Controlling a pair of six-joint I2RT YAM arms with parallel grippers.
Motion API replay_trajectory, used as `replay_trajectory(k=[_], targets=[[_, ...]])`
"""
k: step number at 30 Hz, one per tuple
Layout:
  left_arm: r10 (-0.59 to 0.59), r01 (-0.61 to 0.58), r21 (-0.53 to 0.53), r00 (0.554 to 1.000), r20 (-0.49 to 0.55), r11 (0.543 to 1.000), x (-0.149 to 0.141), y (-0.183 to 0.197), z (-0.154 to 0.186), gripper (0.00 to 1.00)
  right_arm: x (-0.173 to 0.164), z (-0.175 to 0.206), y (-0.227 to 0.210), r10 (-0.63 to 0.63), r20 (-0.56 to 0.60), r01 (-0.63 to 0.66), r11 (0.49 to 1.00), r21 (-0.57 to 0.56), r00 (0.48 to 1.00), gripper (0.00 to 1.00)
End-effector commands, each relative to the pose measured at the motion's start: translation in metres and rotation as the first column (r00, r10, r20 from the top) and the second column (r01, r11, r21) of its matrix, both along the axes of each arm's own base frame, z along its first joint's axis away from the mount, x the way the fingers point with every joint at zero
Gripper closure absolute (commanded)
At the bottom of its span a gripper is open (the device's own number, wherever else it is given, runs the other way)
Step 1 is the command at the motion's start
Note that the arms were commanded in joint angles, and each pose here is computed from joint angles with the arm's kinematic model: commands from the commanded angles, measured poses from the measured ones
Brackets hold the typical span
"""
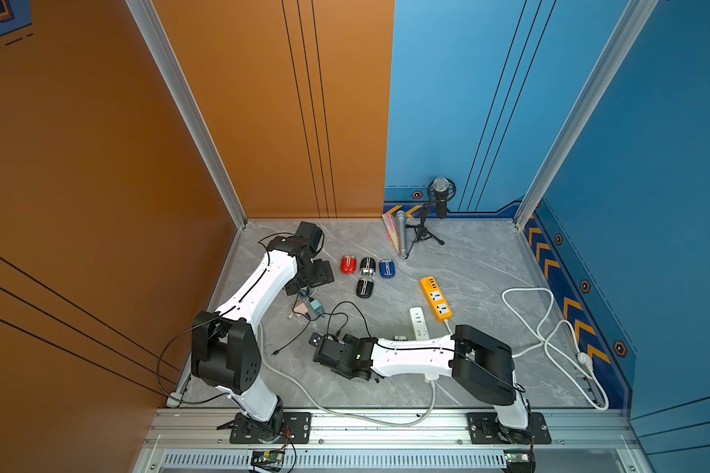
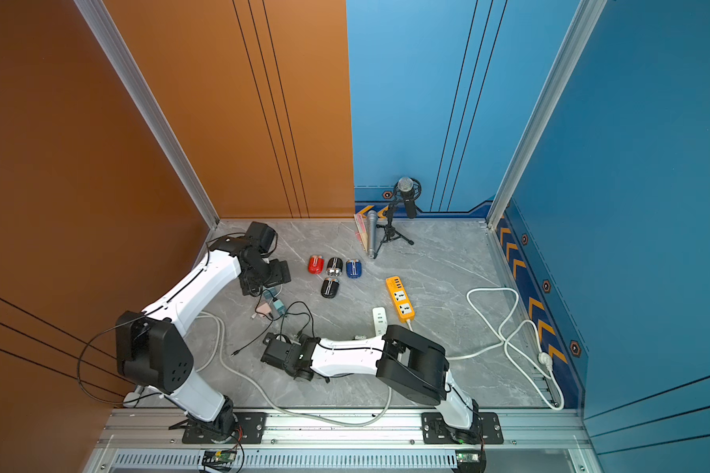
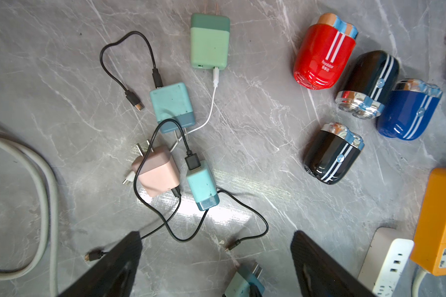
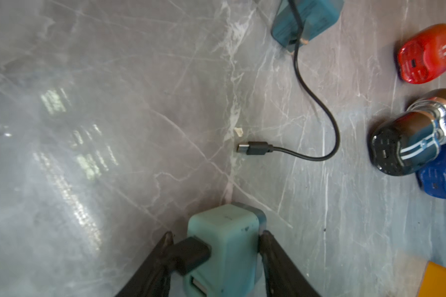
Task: Unplug the electric shaver
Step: Place the plug at the center of the board.
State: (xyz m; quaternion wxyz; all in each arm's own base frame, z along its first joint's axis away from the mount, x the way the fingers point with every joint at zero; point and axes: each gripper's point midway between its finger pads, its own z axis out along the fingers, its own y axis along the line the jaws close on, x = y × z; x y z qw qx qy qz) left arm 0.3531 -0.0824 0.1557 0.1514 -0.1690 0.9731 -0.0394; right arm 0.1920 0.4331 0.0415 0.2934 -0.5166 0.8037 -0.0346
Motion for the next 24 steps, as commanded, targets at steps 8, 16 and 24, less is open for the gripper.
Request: replay_trajectory(k=[8, 16, 24], targets=[[-0.063, 0.064, -0.029, 0.998, 0.020, 0.998, -0.001, -0.002, 0.008, 0.06, -0.017, 0.019, 0.012, -0.035, -0.110, 0.040, 0.998, 0.047, 0.993, 0.30], [-0.106, 0.107, -0.059, 0.994, 0.034, 0.992, 0.007, -0.011, 0.012, 0.06, -0.031, 0.036, 0.016, -0.052, -0.217, 0.073, 0.993, 0.091, 0.975, 0.27], [-0.146, 0.150, -0.079, 0.988, 0.053, 0.986, 0.011, -0.018, 0.019, 0.06, -0.020, 0.056, -0.025, -0.281, -0.211, 0.313, 0.940, 0.135, 0.936, 0.27]])
